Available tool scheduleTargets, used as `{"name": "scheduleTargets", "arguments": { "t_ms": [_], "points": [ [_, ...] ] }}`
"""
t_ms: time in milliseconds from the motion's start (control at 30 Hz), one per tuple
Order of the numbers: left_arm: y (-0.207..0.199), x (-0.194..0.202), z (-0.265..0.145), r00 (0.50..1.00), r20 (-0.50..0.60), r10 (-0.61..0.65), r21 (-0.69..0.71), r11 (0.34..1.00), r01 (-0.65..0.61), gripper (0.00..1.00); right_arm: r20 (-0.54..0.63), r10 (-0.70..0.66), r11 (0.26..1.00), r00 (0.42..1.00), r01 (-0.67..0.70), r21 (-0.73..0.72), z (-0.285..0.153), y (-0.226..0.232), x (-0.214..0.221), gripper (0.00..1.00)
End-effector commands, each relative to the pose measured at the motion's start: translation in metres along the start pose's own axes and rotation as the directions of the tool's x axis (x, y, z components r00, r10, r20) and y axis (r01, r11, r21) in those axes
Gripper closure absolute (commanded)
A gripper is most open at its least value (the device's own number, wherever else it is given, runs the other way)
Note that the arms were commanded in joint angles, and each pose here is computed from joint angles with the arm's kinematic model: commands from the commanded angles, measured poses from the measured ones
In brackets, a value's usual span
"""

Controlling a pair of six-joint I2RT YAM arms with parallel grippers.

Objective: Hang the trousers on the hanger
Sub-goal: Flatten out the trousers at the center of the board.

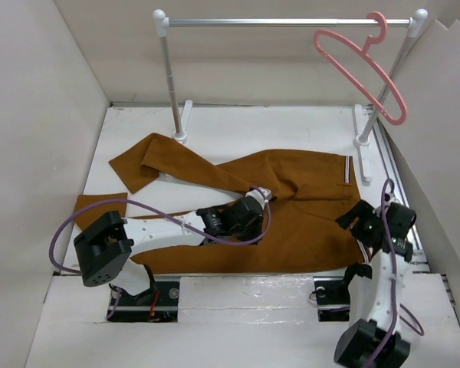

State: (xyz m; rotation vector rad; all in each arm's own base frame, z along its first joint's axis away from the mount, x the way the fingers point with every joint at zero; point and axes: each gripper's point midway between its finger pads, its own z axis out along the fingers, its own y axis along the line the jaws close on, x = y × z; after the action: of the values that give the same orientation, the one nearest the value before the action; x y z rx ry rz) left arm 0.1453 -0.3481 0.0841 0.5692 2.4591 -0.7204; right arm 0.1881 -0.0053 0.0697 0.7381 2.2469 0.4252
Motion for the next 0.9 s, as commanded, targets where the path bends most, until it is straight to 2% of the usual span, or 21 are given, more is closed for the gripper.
{"name": "scheduleTargets", "arguments": {
  "t_ms": [0, 33, 100, 133, 233, 333, 367, 533, 600, 667, 733, 800, 867],
  "points": [
    [-0.013, -0.013, -0.014, 0.999, 0.052, -0.013, 0.065, 0.998, 0.01, 1.0, 0.013, -0.075, 0.997, 0.997, 0.076, -0.02, 0.008, 0.01, -0.04, 0.24],
    [-0.014, -0.014, -0.016, 0.998, 0.055, -0.012, 0.069, 0.998, 0.008, 1.0, -0.036, -0.09, 0.996, 0.995, 0.09, -0.019, 0.019, 0.01, -0.057, 0.23],
    [-0.011, -0.014, -0.019, 0.998, 0.055, -0.011, 0.055, 0.998, 0.008, 1.0, -0.048, -0.202, 0.979, 0.978, 0.203, 0.009, 0.031, 0.002, -0.082, 0.22],
    [-0.007, -0.012, -0.022, 0.998, 0.062, -0.018, 0.044, 0.999, 0.015, 1.0, -0.032, -0.303, 0.951, 0.952, 0.304, 0.054, 0.042, -0.006, -0.121, 0.21],
    [-0.004, -0.008, -0.024, 0.997, 0.066, -0.029, 0.044, 0.999, 0.026, 1.0, -0.011, -0.334, 0.938, 0.943, 0.333, 0.098, 0.049, -0.022, -0.145, 0.2],
    [-0.004, -0.001, -0.024, 0.997, 0.049, -0.059, 0.063, 0.996, 0.055, 1.0, -0.04, -0.321, 0.946, 0.946, 0.323, 0.036, 0.074, -0.029, -0.157, 0.19],
    [-0.006, 0.001, -0.023, 0.997, 0.044, -0.066, 0.071, 0.995, 0.063, 1.0, -0.072, -0.309, 0.951, 0.948, 0.31, 0.013, 0.087, -0.033, -0.154, 0.19],
    [-0.005, 0.009, -0.019, 0.997, 0.019, -0.08, 0.06, 0.995, 0.079, 1.0, -0.071, -0.26, 0.964, 0.963, 0.254, -0.079, 0.12, -0.033, -0.147, 0.17],
    [-0.003, 0.009, -0.017, 0.997, 0.017, -0.078, 0.049, 0.996, 0.077, 1.0, -0.081, -0.238, 0.96, 0.968, 0.222, -0.169, 0.133, -0.024, -0.132, 0.17],
    [-0.001, 0.008, -0.017, 0.997, 0.019, -0.079, 0.033, 0.996, 0.078, 1.0, -0.109, -0.209, 0.958, 0.972, 0.18, -0.225, 0.139, -0.013, -0.114, 0.19],
    [0.001, 0.009, -0.017, 0.997, 0.014, -0.072, 0.02, 0.997, 0.071, 1.0, -0.096, -0.217, 0.949, 0.971, 0.187, -0.252, 0.139, -0.007, -0.107, 0.21],
    [0.001, 0.007, -0.018, 0.998, 0.023, -0.066, 0.017, 0.998, 0.066, 1.0, -0.058, -0.185, 0.948, 0.981, 0.163, -0.275, 0.139, 0.0, -0.109, 0.23],
    [0.001, 0.003, -0.019, 0.998, 0.035, -0.055, 0.015, 0.998, 0.054, 1.0, -0.074, -0.134, 0.951, 0.988, 0.107, -0.291, 0.136, 0.002, -0.094, 0.28]
  ]
}}
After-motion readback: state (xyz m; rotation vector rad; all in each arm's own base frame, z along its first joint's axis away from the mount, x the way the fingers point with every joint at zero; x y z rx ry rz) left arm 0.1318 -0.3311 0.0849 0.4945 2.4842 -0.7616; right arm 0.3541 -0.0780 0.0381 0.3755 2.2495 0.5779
